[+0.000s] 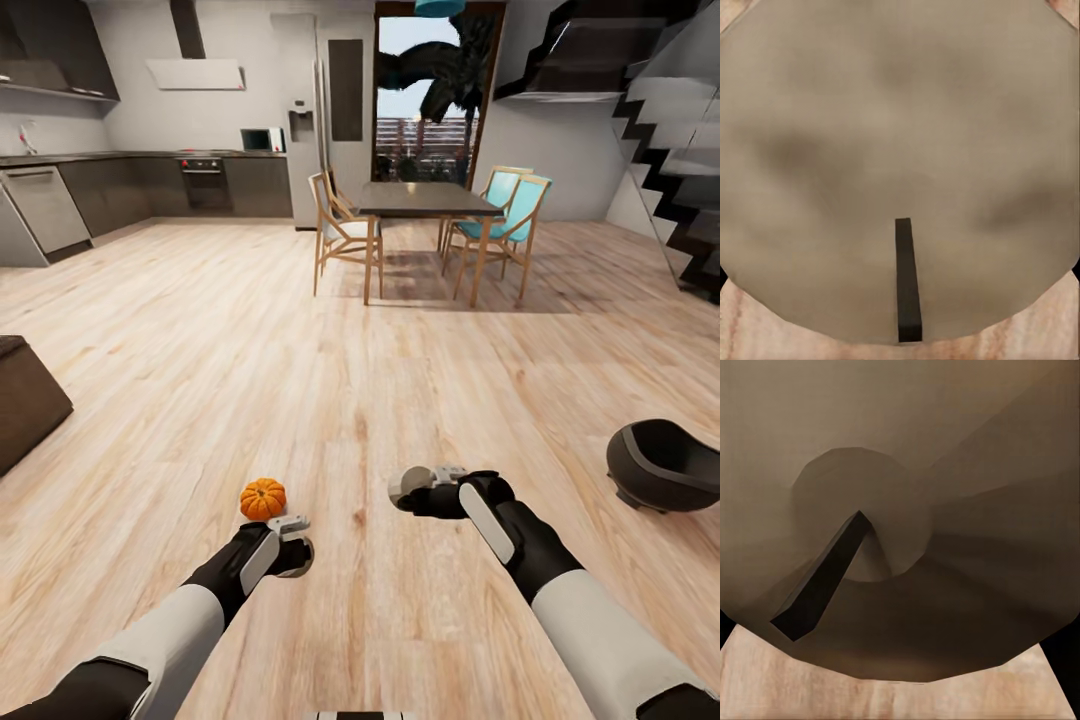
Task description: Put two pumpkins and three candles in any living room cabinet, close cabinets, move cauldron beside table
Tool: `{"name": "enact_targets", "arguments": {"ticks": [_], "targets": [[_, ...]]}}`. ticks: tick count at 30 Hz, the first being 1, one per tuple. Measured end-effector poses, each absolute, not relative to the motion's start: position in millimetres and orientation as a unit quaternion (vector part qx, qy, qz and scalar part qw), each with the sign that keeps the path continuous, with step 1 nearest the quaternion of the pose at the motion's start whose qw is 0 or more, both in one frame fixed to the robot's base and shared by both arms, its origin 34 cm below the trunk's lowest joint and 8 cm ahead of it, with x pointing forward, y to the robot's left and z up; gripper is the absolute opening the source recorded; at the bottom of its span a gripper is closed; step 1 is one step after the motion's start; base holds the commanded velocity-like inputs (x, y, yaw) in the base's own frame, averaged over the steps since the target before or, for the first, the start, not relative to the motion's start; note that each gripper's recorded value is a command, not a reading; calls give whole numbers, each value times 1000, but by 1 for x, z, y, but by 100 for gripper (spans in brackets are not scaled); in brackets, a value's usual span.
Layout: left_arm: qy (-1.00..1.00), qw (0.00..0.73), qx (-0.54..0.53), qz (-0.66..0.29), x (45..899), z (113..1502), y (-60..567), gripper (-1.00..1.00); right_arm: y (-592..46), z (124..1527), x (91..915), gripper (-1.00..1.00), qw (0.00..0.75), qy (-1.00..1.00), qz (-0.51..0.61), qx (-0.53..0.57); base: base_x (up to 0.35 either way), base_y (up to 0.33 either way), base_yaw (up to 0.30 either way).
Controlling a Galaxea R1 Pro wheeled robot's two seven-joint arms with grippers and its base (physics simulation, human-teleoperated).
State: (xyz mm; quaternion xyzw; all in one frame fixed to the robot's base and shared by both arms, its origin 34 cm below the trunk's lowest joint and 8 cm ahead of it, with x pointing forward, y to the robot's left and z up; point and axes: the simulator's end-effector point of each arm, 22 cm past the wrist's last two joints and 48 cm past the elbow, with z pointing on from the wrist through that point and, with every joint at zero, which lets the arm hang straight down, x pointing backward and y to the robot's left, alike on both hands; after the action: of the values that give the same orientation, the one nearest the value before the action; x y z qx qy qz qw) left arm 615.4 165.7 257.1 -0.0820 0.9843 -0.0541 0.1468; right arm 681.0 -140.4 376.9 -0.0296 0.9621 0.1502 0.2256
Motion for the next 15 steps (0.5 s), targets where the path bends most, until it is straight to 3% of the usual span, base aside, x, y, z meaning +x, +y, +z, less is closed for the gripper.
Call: {"name": "enact_targets", "arguments": {"ticks": [15], "targets": [[981,169,-82,-55,626,281,167,-100,-154,384,682,-100,239,961,140,-12,0,0,139]]}}
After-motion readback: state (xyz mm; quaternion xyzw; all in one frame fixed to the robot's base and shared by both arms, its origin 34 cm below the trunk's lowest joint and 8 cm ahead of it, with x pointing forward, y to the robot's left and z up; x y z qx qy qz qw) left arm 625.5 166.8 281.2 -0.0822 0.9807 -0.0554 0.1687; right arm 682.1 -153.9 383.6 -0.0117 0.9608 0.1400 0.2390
